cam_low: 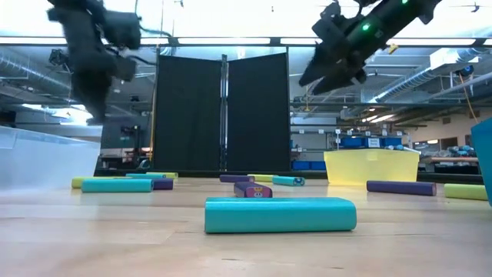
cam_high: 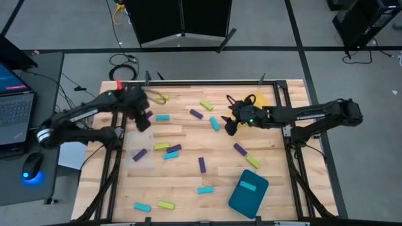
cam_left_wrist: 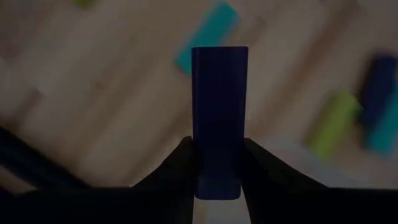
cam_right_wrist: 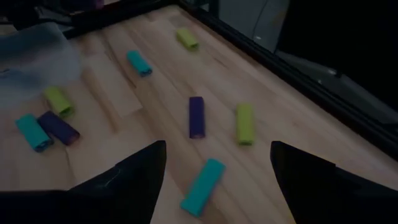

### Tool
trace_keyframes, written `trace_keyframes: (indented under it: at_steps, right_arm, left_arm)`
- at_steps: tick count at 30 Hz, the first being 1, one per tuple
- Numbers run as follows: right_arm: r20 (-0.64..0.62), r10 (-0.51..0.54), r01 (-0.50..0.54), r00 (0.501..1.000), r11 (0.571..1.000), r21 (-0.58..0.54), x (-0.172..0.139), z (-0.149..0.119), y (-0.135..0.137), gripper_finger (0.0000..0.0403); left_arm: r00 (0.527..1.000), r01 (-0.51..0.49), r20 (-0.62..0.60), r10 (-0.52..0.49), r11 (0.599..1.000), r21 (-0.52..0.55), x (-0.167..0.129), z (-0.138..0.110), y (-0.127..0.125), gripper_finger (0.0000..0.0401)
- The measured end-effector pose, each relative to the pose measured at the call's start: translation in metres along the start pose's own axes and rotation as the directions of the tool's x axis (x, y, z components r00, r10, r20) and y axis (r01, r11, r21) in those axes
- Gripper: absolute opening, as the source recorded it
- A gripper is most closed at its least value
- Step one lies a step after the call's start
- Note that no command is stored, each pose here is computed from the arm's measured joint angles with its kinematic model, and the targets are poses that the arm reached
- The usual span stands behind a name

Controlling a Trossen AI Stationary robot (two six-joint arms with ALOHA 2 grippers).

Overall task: Sort blocks
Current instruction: Put the violet block into the transparent bin, then put the light blue block into the blue bin

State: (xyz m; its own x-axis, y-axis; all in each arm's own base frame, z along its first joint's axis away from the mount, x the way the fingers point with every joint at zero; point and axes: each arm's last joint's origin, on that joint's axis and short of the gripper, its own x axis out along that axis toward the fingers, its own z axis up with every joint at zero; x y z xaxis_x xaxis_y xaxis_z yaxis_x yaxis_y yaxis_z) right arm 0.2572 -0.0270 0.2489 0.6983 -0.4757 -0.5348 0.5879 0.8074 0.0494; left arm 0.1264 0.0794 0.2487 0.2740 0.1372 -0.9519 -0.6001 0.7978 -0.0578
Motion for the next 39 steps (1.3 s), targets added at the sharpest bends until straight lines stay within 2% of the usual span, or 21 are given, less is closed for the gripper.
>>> trace_keyframes:
  at_steps: [3,7,9,14,19,22,26,29,33,39]
  right_arm:
    - [0.003,0.004,-0.004,1.0,1.0,-0.013,0.013,-0.003,0.006,0.0289]
    - [-0.033,0.002,-0.003,0.999,1.0,-0.03,0.028,-0.007,0.012,0.0281]
    - [-0.054,0.01,-0.011,0.998,1.0,-0.029,0.034,-0.008,0.016,0.0278]
    - [-0.098,0.016,-0.015,0.995,1.0,0.008,0.051,-0.008,0.025,0.0278]
    - [-0.149,0.005,-0.002,0.989,1.0,0.022,0.063,-0.007,0.031,0.0279]
    - [-0.222,-0.027,0.032,0.975,0.999,0.021,0.069,-0.007,0.031,0.0279]
    - [-0.313,-0.02,0.027,0.949,0.999,0.02,0.084,-0.011,0.034,0.028]
    - [-0.368,-0.015,0.031,0.93,0.999,0.036,0.097,-0.017,0.035,0.028]
    - [-0.426,-0.058,0.082,0.903,0.996,0.039,0.111,-0.025,0.031,0.028]
    - [-0.471,-0.103,0.145,0.876,0.988,0.055,0.126,-0.033,0.02,0.0286]
  left_arm:
    - [0.999,0.048,-0.018,-0.047,0.999,0.011,-0.013,-0.02,-0.016,0.0098]
    - [0.987,0.159,-0.007,-0.159,0.986,0.046,-0.026,-0.039,-0.035,0.0098]
    - [0.981,0.193,-0.044,-0.19,0.98,0.058,-0.028,-0.047,-0.043,0.0098]
    - [0.963,0.239,-0.151,-0.224,0.967,0.09,-0.022,-0.06,-0.062,0.0098]
    - [0.957,0.19,-0.237,-0.168,0.979,0.074,-0.002,-0.069,-0.075,0.0101]
    - [0.958,0.15,-0.257,-0.127,0.986,0.073,0.007,-0.073,-0.08,0.0157]
    - [0.957,0.188,-0.241,-0.159,0.977,0.104,0.01,-0.073,-0.089,0.0253]
    - [0.952,0.232,-0.228,-0.202,0.966,0.112,0.01,-0.072,-0.094,0.0304]
    - [0.95,0.25,-0.22,-0.223,0.963,0.102,0.009,-0.073,-0.098,0.0336]
    - [0.942,0.313,-0.166,-0.292,0.943,0.116,0.008,-0.072,-0.108,0.034]
